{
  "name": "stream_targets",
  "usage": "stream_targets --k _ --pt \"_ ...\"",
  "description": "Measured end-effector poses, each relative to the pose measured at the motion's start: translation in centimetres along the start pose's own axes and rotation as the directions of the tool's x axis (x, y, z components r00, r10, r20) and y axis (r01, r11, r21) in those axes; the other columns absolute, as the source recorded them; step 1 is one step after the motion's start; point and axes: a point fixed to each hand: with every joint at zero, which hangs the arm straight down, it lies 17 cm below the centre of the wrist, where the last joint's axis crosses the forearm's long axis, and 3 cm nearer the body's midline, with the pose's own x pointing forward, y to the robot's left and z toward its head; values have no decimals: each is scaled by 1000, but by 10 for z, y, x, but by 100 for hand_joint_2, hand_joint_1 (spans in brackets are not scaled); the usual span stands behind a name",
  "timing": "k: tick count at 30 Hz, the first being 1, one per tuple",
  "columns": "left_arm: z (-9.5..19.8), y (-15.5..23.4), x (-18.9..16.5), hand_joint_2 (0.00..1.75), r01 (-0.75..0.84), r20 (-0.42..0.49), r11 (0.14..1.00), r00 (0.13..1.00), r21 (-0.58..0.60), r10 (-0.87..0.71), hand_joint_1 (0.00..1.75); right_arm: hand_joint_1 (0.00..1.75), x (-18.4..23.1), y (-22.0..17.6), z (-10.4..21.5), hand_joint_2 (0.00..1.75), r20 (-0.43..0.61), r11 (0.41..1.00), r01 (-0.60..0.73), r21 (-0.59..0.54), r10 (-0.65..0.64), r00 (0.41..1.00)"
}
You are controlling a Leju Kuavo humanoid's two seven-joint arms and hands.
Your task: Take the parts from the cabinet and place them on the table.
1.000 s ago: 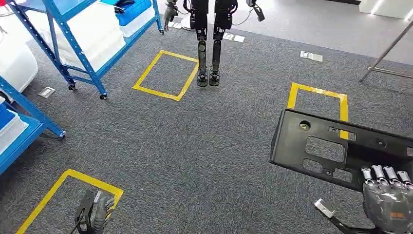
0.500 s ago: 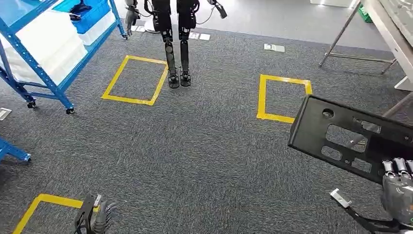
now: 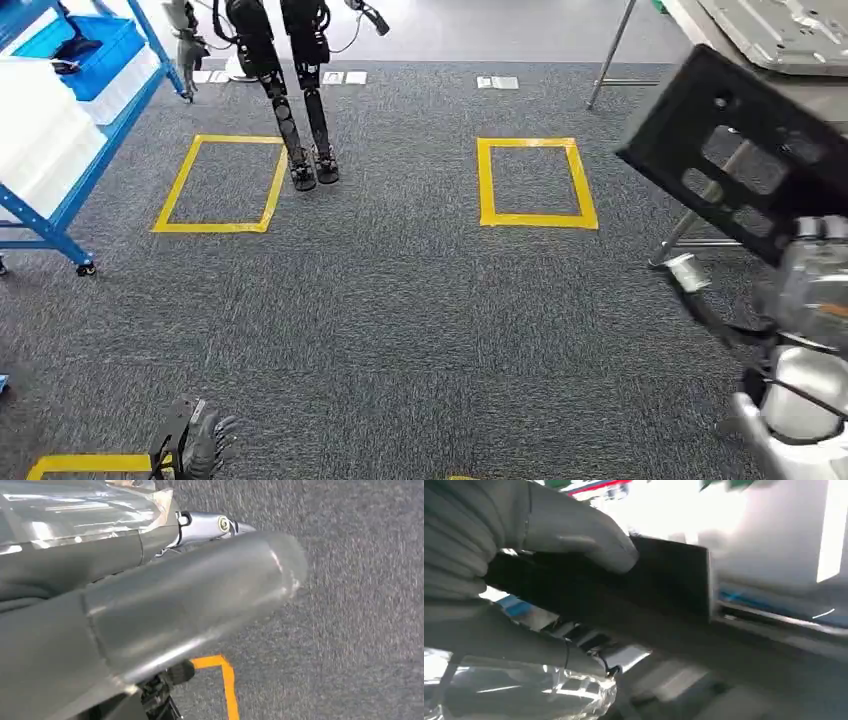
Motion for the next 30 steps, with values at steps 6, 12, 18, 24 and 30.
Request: stream_targets --k 6,12,18,24,30 --pt "4 3 -9 0 -7 -12 1000 1000 10 8 0 175 60 9 27 175 198 999 11 47 -20 980" --pt "5 7 -11 0 -8 -13 1000 1000 16 9 0 175 74 9 32 175 239 999 17 50 -29 971" --pt "3 7 -5 0 -11 0 1000 1000 18 11 0 175 75 10 35 175 266 999 5 48 -18 964" --pt "4 6 -8 0 -14 -4 1000 1000 16 14 0 175 80 13 42 175 279 998 5 62 -23 960" --pt "4 5 -8 0 -17 -4 1000 1000 16 17 0 175 79 13 41 175 281 998 4 61 -21 960"
